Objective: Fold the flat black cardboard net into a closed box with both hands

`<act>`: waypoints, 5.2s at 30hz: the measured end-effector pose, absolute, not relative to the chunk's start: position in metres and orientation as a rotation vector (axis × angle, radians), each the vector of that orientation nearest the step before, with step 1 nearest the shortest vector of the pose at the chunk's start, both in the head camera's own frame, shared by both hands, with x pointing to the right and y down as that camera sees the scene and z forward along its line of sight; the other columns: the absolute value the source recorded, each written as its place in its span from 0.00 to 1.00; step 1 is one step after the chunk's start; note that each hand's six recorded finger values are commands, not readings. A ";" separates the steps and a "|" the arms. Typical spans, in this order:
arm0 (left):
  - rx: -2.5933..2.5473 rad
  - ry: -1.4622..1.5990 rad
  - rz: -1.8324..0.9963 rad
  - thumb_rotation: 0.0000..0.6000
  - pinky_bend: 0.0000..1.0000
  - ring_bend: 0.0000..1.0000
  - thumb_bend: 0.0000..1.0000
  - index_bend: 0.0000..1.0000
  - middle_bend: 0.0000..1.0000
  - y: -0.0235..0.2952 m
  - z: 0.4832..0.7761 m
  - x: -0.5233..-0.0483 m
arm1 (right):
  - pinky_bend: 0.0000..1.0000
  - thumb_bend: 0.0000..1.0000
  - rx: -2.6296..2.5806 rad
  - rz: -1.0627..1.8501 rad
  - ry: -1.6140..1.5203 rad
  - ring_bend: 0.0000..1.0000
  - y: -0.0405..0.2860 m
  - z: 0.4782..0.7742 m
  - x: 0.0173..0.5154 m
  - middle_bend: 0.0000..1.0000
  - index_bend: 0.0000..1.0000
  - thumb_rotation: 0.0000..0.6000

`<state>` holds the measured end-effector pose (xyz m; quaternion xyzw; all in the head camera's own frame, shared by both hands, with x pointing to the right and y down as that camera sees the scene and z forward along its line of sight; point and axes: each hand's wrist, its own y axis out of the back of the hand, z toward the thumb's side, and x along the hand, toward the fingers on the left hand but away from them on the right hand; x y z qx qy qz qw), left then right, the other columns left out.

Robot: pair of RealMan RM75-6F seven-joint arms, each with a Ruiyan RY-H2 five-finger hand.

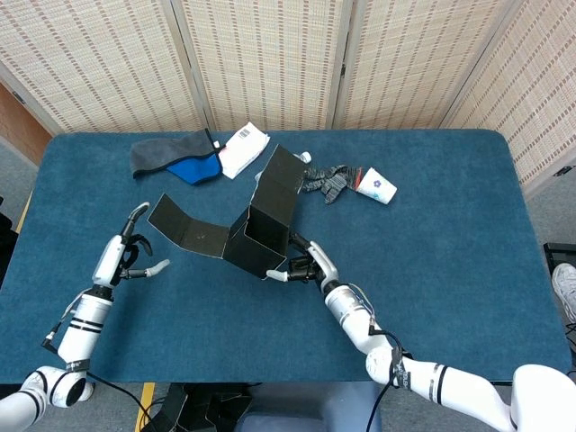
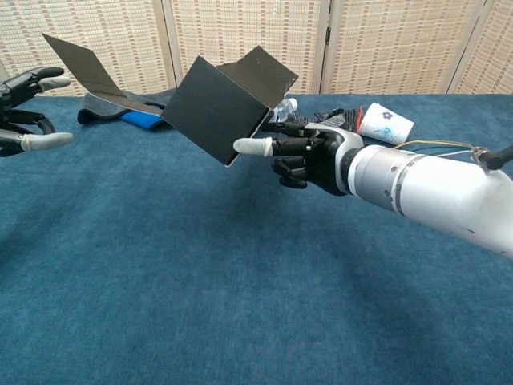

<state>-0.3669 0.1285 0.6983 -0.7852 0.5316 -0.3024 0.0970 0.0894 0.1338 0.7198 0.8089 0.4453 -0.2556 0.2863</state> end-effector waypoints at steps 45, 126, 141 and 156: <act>-2.129 1.299 -0.606 1.00 0.91 0.65 0.17 0.08 0.02 0.142 0.694 -0.325 | 0.92 0.33 2.552 -1.039 1.049 0.85 0.162 0.743 0.058 0.43 0.42 1.00; -1.983 0.378 -0.604 1.00 0.91 0.66 0.17 0.36 0.26 0.158 0.712 -0.274 | 0.92 0.37 2.867 -1.283 0.907 0.83 0.173 0.758 0.078 0.31 0.39 1.00; -1.963 0.315 -0.578 1.00 0.91 0.67 0.17 0.39 0.28 0.159 0.709 -0.273 | 0.90 0.06 2.956 -1.315 0.856 0.75 0.176 0.752 0.090 0.05 0.00 1.00; -1.947 0.271 -0.551 1.00 0.91 0.66 0.17 0.42 0.32 0.162 0.707 -0.271 | 0.90 0.04 2.975 -1.342 0.842 0.74 0.183 0.751 0.092 0.07 0.00 1.00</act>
